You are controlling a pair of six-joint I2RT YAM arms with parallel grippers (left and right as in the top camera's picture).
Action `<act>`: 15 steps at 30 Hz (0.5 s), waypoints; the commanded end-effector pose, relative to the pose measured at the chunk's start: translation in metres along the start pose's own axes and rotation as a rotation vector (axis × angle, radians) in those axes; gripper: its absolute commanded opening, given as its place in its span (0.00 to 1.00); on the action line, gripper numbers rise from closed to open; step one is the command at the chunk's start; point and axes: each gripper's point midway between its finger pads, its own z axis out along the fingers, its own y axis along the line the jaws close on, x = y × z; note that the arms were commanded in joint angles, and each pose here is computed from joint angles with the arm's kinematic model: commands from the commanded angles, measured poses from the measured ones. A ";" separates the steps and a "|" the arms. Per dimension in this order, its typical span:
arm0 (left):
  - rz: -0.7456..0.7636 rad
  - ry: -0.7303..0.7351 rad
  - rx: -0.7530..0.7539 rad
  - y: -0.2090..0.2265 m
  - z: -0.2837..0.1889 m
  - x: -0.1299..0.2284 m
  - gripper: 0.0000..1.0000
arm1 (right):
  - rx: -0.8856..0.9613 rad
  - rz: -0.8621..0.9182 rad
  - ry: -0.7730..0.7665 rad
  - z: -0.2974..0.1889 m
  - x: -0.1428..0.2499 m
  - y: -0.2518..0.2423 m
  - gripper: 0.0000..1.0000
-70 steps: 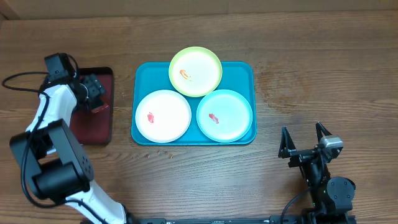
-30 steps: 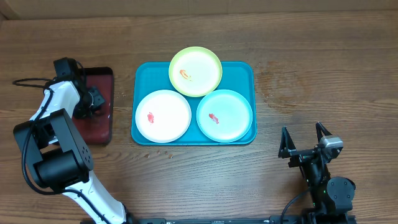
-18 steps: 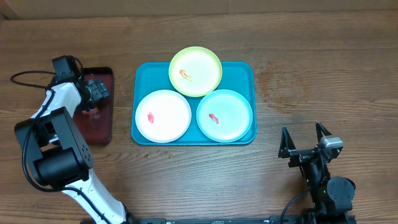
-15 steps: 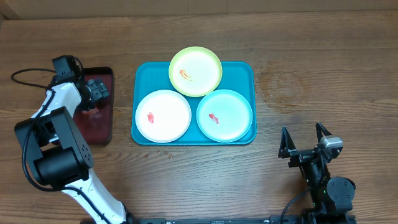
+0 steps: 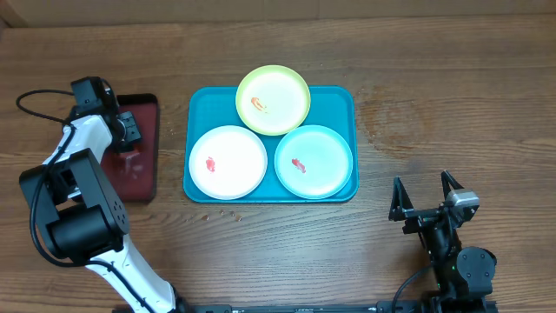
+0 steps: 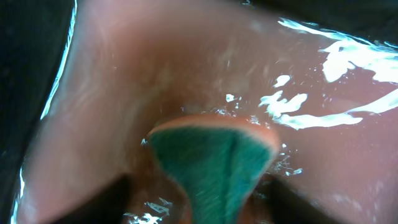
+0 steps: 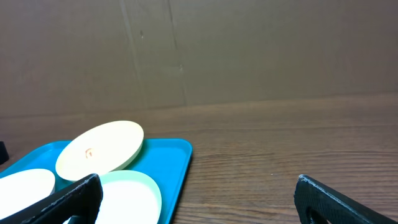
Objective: Clean dirty plates on tray and stack at the side
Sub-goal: 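Dip and rub the held sponge in the water with the left gripper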
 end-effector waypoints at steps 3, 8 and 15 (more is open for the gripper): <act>-0.039 0.181 -0.004 -0.003 0.013 0.050 1.00 | 0.012 -0.003 -0.004 0.000 0.002 -0.003 1.00; -0.061 0.266 -0.014 -0.002 0.009 0.070 0.40 | 0.013 -0.003 -0.004 0.000 0.002 -0.003 1.00; -0.059 0.267 -0.025 0.000 0.009 0.071 0.75 | 0.013 -0.003 -0.003 0.000 0.002 -0.003 1.00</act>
